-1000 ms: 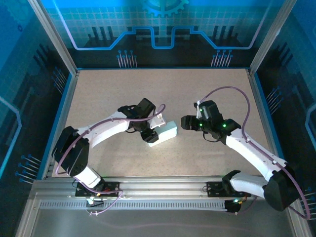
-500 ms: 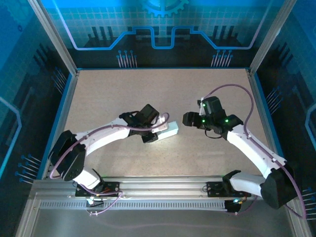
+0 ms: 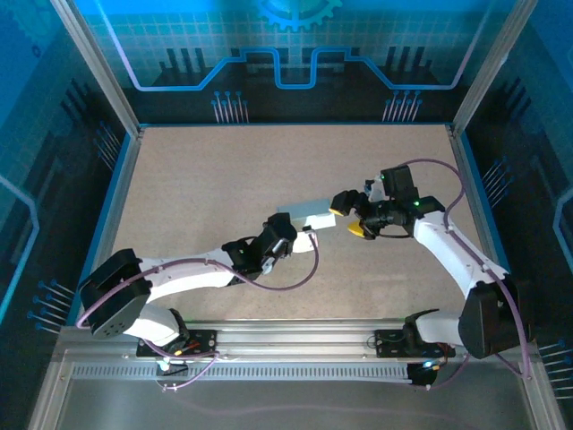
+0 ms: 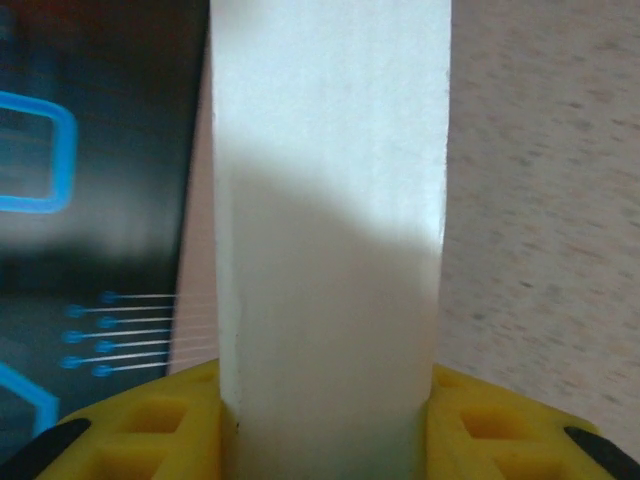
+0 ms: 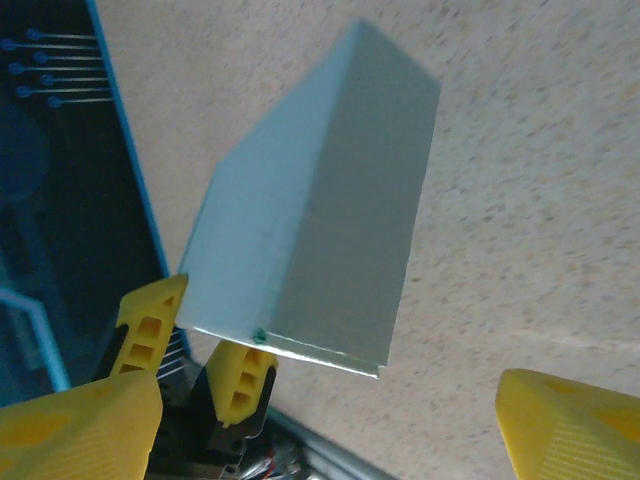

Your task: Fold the paper box

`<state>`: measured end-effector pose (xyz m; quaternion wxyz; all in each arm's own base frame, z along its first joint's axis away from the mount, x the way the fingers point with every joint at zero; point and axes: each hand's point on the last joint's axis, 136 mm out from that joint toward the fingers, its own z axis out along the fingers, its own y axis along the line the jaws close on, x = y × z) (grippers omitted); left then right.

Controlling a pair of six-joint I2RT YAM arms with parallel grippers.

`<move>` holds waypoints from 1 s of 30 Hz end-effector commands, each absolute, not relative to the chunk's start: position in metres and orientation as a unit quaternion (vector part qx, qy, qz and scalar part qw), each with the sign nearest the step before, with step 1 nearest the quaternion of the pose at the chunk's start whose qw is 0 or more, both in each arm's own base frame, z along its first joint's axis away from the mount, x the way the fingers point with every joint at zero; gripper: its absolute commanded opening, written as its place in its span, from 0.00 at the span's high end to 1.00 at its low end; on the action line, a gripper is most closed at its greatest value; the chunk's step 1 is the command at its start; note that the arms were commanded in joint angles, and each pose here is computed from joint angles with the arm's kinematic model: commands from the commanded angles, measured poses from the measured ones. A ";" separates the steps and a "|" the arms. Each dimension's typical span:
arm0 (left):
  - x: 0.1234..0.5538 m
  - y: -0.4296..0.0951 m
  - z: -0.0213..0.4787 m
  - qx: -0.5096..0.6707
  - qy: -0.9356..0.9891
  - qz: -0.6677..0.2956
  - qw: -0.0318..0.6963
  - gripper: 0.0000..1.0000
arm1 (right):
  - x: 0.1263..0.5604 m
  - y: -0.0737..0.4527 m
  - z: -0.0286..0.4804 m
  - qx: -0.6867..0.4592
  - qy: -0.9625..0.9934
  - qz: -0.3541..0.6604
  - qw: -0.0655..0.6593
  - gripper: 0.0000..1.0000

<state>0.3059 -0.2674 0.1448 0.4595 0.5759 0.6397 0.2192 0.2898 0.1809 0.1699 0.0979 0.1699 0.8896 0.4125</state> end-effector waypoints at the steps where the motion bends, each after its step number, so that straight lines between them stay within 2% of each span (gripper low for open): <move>1: 0.317 -0.271 0.189 0.534 0.610 0.256 0.526 0.64 | 0.287 0.193 0.176 0.184 0.863 0.467 0.060 0.13; 9: 0.313 -0.276 0.191 0.534 0.607 0.249 0.533 0.64 | 0.297 0.197 0.182 0.200 0.833 0.512 0.060 0.27; 16: 0.313 -0.277 0.187 0.533 0.609 0.250 0.532 0.63 | 0.311 0.192 0.191 0.222 0.806 0.545 0.070 0.19; 26: 0.315 -0.280 0.182 0.534 0.611 0.247 0.529 0.63 | 0.315 0.187 0.195 0.231 0.792 0.559 0.083 0.15; 28: 0.314 -0.281 0.185 0.532 0.610 0.245 0.534 0.63 | 0.316 0.186 0.191 0.238 0.791 0.559 0.078 0.19; 30: 0.314 -0.281 0.185 0.533 0.608 0.247 0.534 0.62 | 0.317 0.187 0.191 0.238 0.789 0.561 0.073 0.29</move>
